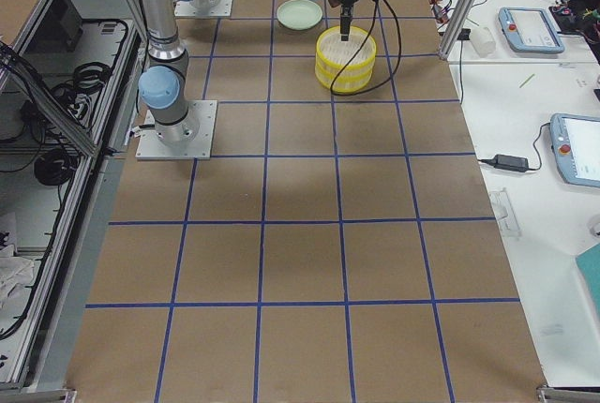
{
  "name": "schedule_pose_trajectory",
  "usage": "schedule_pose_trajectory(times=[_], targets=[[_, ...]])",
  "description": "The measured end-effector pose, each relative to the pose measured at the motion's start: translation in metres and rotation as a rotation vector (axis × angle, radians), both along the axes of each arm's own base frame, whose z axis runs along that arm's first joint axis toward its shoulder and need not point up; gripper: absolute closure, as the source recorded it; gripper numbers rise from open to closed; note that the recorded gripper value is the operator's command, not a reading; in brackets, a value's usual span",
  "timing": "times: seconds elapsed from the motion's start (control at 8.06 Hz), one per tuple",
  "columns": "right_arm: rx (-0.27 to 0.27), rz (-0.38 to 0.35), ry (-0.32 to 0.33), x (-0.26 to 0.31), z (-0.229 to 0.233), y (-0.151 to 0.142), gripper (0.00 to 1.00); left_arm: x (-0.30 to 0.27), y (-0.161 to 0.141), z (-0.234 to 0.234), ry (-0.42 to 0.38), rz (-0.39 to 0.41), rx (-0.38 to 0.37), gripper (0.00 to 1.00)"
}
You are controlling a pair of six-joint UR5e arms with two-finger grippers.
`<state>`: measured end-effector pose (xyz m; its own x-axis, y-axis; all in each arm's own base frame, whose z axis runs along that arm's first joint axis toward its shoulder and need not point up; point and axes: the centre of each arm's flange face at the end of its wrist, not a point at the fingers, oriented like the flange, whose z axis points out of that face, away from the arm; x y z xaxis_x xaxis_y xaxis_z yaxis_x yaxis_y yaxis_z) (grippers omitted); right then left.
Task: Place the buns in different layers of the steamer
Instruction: 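Carry brown bun into top steamer tier while right gripper opens and rises, then release brown bun and raise left gripper away from the steamer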
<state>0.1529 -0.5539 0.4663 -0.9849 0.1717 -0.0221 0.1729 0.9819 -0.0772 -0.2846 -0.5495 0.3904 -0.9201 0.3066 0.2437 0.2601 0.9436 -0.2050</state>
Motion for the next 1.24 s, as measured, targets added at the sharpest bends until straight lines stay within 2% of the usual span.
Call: schedule_pose_trajectory(times=[0.25,0.37,0.5,0.62,0.74,1.24], targets=[[0.044,-0.015,-0.022,-0.007,0.045,0.016,0.0,-0.03,-0.008,-0.013,0.13,0.001,-0.036,1.0],[0.058,-0.016,-0.027,-0.008,0.049,0.02,0.0,-0.043,-0.013,-0.025,0.17,-0.003,-0.045,0.84],[0.067,-0.016,-0.028,-0.008,0.049,0.022,0.0,-0.053,-0.017,-0.039,0.194,0.001,-0.045,0.58],[0.071,-0.016,-0.029,-0.008,0.05,0.025,0.0,-0.06,-0.021,-0.052,0.205,0.003,-0.043,0.24],[0.08,-0.015,-0.03,-0.008,0.048,0.03,0.0,-0.064,-0.026,-0.064,0.21,0.004,-0.042,0.02],[0.095,-0.017,-0.017,-0.01,0.042,0.045,0.0,-0.068,-0.031,-0.073,0.225,0.052,-0.03,0.0]])
